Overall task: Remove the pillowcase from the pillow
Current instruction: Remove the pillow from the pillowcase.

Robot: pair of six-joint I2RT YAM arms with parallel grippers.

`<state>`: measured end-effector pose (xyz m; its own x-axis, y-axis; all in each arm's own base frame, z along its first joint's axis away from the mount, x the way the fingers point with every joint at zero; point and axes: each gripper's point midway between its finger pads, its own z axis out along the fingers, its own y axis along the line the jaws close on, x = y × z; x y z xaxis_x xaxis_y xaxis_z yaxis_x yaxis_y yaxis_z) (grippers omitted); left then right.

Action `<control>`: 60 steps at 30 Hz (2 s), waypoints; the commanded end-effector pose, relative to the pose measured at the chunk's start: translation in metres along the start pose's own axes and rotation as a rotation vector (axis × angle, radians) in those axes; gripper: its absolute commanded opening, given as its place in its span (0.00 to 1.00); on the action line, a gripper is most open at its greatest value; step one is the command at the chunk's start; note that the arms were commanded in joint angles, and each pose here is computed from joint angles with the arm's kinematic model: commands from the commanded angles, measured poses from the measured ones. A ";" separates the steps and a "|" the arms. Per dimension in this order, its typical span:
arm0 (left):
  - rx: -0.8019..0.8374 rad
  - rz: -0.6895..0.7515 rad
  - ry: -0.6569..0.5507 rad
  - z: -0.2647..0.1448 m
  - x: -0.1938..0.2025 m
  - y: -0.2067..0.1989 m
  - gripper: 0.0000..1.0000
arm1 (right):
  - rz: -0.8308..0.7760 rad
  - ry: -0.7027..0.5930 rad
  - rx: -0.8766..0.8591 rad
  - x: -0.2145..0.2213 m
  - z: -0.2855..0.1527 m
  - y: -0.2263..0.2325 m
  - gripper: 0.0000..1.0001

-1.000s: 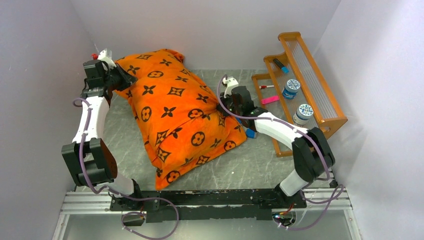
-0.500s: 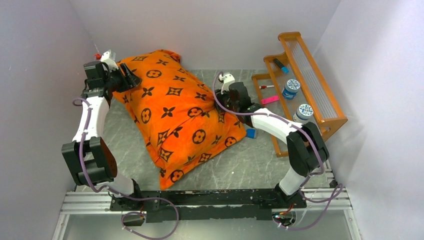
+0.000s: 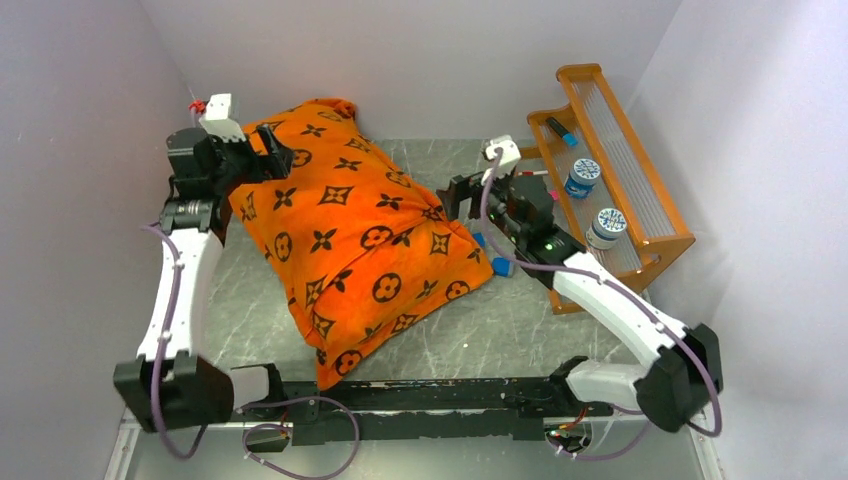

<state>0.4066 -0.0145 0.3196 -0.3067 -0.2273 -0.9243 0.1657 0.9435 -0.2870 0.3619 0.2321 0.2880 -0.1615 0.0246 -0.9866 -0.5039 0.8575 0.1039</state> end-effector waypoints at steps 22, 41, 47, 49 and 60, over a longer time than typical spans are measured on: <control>0.344 0.511 -0.015 -0.089 0.080 -0.155 0.98 | -0.031 0.124 -0.331 0.051 -0.077 0.069 1.00; 0.517 0.499 0.173 -0.096 0.167 -0.157 0.98 | -0.194 0.062 -0.527 0.076 -0.090 0.125 1.00; 0.368 0.504 0.201 -0.081 0.171 -0.132 0.98 | -0.194 0.043 -0.570 0.080 -0.090 0.132 1.00; 0.285 0.502 0.197 -0.077 0.165 -0.120 0.98 | -0.192 0.036 -0.593 0.081 -0.091 0.136 1.00; 0.034 0.446 0.095 -0.080 0.135 -0.085 0.97 | -0.219 0.006 -0.669 0.074 -0.077 0.153 1.00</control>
<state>0.2665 -0.1337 0.2244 -0.3006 0.2752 -0.9132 0.4913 0.8653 0.0990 0.2065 0.3091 0.2055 -0.1017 -0.1902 -0.9765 -0.9148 0.4036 0.0166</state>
